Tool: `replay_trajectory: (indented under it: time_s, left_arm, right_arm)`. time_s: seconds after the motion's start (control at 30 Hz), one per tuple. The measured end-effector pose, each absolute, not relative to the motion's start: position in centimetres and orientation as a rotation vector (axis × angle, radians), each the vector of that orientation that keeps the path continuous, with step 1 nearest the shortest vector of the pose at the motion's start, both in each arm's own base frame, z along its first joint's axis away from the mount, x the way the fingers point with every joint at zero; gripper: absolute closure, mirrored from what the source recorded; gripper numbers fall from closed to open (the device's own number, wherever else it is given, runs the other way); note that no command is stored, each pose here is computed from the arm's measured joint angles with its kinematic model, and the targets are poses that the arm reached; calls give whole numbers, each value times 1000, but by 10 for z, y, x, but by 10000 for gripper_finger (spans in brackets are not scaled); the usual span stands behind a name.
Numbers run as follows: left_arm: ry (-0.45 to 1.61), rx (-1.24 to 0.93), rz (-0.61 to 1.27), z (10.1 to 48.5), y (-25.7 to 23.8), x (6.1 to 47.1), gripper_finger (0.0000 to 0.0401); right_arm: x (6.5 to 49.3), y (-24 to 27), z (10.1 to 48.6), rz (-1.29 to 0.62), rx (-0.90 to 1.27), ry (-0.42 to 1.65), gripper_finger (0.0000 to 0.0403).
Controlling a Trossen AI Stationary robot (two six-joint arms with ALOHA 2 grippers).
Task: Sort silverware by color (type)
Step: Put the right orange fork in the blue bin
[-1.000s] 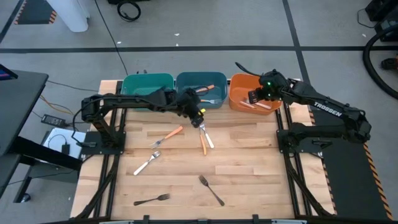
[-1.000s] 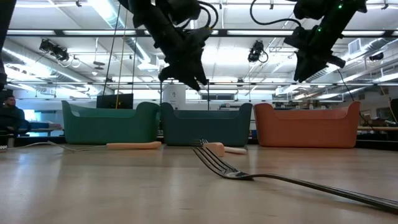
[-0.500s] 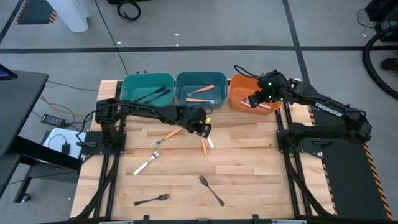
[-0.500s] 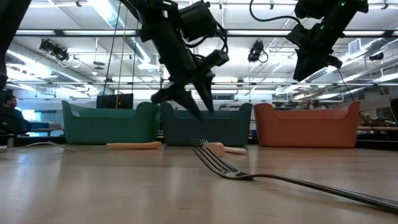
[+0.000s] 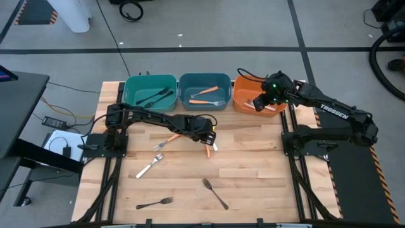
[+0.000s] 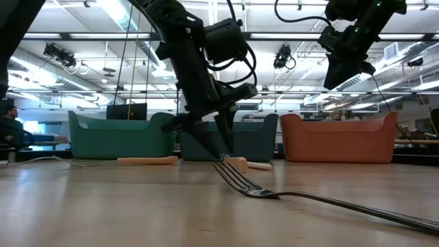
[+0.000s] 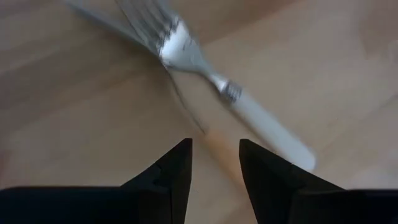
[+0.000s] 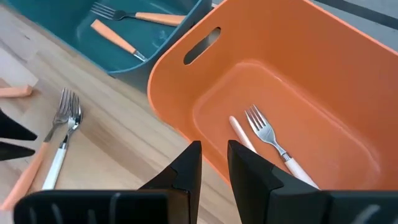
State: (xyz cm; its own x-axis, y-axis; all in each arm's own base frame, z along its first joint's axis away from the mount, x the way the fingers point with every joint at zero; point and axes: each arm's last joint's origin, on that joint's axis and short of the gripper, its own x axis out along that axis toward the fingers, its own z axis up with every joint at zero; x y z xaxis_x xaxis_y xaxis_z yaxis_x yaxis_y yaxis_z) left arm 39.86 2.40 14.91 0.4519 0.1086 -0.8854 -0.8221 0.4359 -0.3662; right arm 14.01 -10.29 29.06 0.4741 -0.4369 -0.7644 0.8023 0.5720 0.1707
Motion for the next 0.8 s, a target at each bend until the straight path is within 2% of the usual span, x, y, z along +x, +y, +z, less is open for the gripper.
replay_trajectory:
  time_s: [0.3, 0.6, 0.7, 0.8]
  left_arm:
    - [873, -971, 738, 139, 40, 403, 259]
    - [935, -990, 733, 122, 44, 404, 262]
    - [935, -987, 728, 125, 44, 404, 284]
    - [945, -955, 708, 126, 43, 403, 323]
  right_arm:
    - [141, -102, 291, -779, 579, 736, 316]
    - [141, -102, 290, -760, 589, 736, 317]
    - [141, -102, 290, -760, 588, 736, 317]
    - [141, -102, 290, -761, 588, 736, 317]
